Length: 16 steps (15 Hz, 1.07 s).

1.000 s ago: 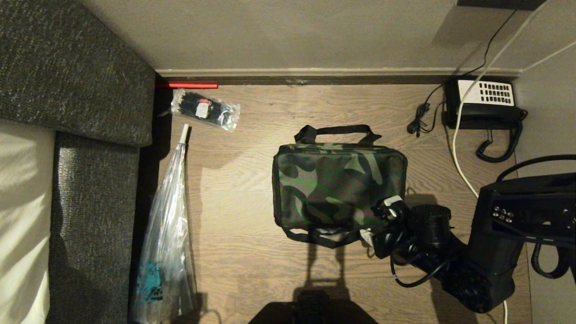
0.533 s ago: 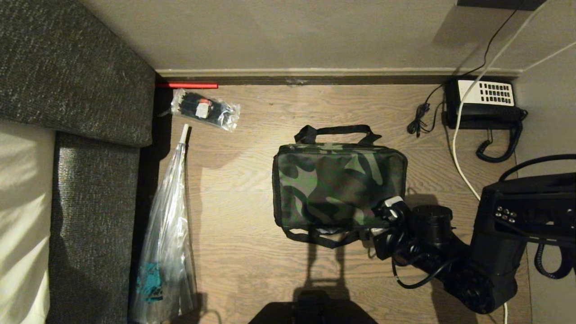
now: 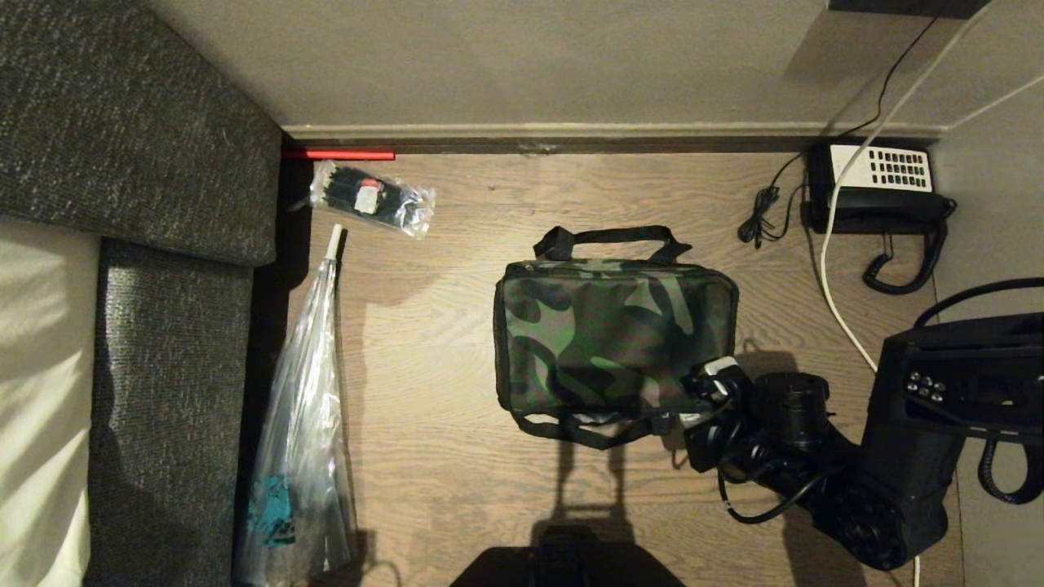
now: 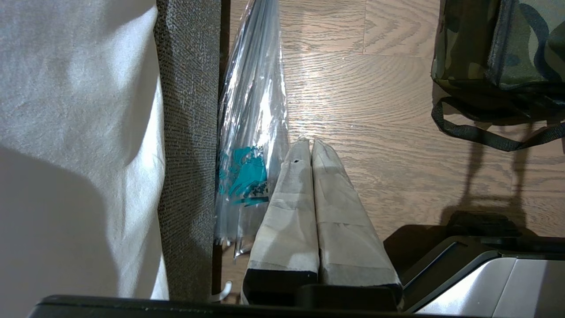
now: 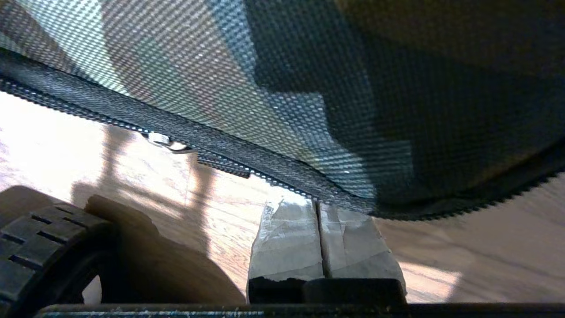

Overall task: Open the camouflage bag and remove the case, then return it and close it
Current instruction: Open the top of the storage box

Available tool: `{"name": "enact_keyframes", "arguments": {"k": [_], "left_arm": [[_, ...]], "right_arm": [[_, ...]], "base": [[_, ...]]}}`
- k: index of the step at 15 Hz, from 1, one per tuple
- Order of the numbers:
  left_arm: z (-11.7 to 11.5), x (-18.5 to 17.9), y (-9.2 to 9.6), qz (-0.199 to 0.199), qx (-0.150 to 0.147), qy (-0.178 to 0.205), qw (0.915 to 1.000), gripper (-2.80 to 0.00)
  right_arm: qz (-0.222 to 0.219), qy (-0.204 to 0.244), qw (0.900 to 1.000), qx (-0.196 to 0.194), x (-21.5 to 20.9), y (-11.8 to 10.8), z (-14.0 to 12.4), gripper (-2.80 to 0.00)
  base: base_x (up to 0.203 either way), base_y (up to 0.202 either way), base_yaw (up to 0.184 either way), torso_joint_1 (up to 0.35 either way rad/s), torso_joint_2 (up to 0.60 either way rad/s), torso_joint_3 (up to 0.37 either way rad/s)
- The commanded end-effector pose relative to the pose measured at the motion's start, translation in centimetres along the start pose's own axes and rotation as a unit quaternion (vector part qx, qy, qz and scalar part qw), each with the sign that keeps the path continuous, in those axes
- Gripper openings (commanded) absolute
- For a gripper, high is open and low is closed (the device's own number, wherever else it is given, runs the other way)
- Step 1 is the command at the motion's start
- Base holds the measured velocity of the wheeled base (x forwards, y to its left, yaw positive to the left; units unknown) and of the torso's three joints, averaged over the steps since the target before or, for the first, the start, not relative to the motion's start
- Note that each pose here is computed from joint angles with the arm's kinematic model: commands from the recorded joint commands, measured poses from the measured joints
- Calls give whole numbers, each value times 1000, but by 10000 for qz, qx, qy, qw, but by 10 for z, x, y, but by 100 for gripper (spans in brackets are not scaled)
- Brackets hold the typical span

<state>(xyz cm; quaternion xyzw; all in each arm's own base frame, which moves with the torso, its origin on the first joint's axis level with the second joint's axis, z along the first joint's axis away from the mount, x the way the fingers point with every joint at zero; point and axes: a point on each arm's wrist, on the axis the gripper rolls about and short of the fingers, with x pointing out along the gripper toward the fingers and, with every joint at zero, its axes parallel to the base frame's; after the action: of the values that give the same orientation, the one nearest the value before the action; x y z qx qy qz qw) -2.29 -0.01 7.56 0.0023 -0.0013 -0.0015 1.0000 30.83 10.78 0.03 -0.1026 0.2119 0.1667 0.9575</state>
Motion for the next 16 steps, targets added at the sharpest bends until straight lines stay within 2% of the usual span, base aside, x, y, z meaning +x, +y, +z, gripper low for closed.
{"name": "enact_keyframes", "arguments": {"k": [1, 9, 13, 16], "left_arm": [[0, 0, 0, -1, 0, 13, 10000, -280], [0, 0, 0, -1, 0, 13, 10000, -280], [0, 0, 0, -1, 0, 13, 10000, -280], [0, 0, 0, -1, 0, 13, 10000, -280]], "right_arm": [[-47, -24, 10000, -64, 1, -3, 0, -280], [-24, 136, 9996, -261, 7, -4, -9, -280], [-27, 55, 9997, -244, 6, -4, -6, -280], [-38, -91, 9997, -216, -5, -6, 7, -280]], "base": [[0, 0, 0, 0, 0, 0], [0, 0, 0, 0, 0, 0], [0, 0, 0, 0, 0, 0], [0, 0, 0, 0, 0, 0]]}}
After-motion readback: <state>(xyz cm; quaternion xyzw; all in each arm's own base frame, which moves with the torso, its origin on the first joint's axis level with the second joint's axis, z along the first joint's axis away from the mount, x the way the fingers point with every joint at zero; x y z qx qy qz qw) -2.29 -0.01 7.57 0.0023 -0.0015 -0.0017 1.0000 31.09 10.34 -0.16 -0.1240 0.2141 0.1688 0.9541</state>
